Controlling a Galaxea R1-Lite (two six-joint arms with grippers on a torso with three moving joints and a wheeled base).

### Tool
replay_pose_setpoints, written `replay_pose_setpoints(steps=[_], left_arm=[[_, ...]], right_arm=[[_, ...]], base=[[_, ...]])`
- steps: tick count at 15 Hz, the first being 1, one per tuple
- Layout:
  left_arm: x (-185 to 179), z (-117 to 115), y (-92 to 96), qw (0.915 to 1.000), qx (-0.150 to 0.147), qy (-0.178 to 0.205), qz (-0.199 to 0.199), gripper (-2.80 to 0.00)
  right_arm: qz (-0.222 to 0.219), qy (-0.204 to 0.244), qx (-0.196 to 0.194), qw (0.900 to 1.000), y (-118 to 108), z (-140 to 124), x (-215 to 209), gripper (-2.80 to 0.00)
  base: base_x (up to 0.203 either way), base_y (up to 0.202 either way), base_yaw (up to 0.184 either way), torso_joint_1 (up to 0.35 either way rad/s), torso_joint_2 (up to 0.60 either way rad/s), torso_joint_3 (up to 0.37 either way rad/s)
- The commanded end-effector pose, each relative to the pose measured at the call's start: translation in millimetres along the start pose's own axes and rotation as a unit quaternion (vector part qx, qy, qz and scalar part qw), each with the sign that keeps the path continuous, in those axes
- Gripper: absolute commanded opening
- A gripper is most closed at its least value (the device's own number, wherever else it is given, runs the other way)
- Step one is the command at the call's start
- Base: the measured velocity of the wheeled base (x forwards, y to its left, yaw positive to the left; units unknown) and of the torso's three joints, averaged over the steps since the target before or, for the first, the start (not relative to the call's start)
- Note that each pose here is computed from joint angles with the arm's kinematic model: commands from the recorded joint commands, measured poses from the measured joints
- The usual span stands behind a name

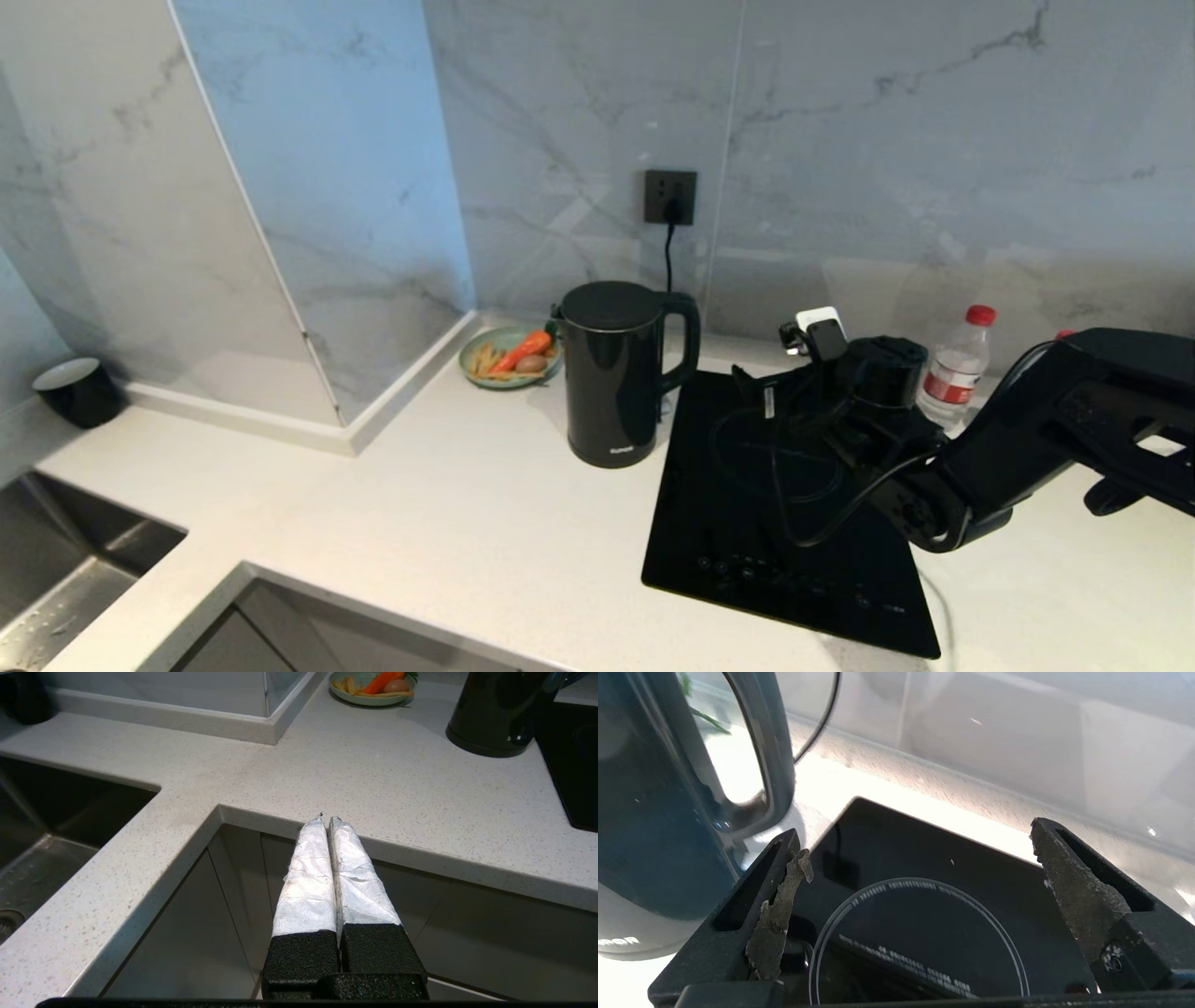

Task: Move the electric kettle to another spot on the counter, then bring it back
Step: Pick up the kettle

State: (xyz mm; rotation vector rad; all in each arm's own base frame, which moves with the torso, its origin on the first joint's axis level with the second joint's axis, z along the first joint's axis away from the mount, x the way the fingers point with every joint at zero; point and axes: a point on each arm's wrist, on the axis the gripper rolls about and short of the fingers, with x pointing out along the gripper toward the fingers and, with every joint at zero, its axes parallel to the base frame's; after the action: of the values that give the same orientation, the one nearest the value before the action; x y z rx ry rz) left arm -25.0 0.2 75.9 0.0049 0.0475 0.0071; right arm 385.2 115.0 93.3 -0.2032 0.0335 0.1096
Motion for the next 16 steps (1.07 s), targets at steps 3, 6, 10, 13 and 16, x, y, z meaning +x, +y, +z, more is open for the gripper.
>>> replay_pose_setpoints(steps=[3, 6, 10, 13, 16], left_arm=[[0, 0, 0.0, 1.0000, 0.000, 0.000, 0.000, -2.80], [0, 0, 0.0, 1.0000, 0.000, 0.000, 0.000, -2.80], [0, 0, 0.0, 1.0000, 0.000, 0.000, 0.000, -2.80], [0, 0, 0.0, 1.0000, 0.000, 0.000, 0.000, -2.80], [0, 0, 0.0, 1.0000, 0.000, 0.000, 0.000, -2.80]], right_arm=[[-0.001, -0.034, 0.003, 0.999, -16, 12, 20, 0.00], [0.021, -0.026, 0.000, 0.999, -17, 8, 33, 0.00], [0.042, -0.024, 0.000, 0.999, -13, 4, 34, 0.00], [0.050, -0.025, -0.001, 0.998, -10, 4, 36, 0.00], [0.063, -0.032, -0.001, 0.997, -8, 8, 45, 0.00]], base=[[0.000, 0.000, 0.000, 0.000, 0.00, 0.000], [0.000, 0.000, 0.000, 0.000, 0.00, 0.000], [0.000, 0.000, 0.000, 0.000, 0.00, 0.000], [0.000, 0.000, 0.000, 0.000, 0.00, 0.000], [0.000, 0.000, 0.000, 0.000, 0.00, 0.000]])
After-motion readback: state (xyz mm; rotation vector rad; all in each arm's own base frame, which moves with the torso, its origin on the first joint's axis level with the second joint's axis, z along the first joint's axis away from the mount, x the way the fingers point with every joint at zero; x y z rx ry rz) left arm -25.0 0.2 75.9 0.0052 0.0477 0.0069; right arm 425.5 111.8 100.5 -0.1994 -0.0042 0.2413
